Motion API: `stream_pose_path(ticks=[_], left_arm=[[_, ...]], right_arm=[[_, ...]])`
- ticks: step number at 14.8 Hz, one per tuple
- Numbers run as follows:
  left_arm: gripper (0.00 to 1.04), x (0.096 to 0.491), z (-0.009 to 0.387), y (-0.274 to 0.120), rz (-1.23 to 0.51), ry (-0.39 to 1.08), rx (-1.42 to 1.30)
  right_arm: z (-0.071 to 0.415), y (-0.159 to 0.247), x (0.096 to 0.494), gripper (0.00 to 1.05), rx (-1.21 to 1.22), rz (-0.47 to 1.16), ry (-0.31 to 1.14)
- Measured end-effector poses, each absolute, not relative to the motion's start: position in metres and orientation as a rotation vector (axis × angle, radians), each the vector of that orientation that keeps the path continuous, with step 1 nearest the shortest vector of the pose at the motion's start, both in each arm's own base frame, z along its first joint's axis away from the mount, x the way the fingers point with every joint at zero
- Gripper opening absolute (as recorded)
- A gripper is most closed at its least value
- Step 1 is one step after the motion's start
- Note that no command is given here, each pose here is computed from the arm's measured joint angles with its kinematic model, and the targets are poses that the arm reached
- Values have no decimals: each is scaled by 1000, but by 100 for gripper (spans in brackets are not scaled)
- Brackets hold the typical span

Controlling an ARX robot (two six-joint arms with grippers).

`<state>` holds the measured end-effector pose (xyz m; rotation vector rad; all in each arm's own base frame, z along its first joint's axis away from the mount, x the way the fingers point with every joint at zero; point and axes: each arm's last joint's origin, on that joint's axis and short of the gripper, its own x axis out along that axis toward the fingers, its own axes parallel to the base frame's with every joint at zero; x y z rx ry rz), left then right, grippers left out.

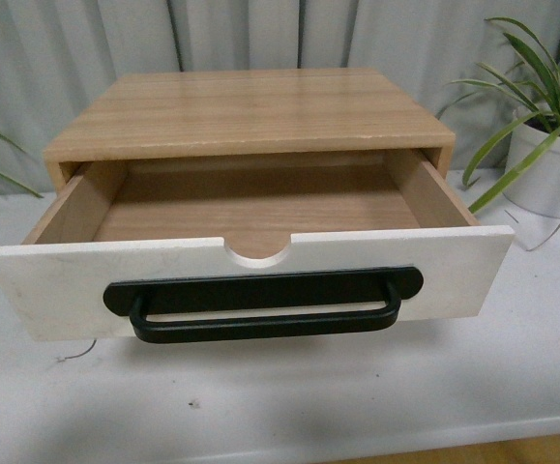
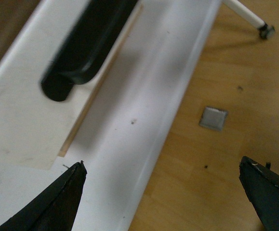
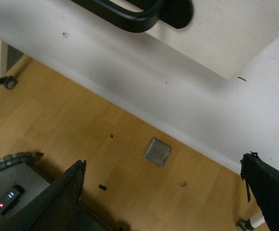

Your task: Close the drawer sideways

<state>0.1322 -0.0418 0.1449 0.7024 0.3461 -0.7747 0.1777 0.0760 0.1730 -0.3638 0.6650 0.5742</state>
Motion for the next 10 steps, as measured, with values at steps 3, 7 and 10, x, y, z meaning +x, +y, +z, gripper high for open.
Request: stream_pose_path(ticks=[3, 7, 10], left_arm=[[98, 162, 151, -47, -700, 283, 874], [98, 187, 145, -52, -638, 277, 841], [98, 209, 149, -56, -607, 265, 813]], right_arm=[[176, 97, 211, 98, -453, 642, 626], [172, 125, 249, 98, -492, 704, 612], [171, 133, 271, 98, -507, 701, 626]])
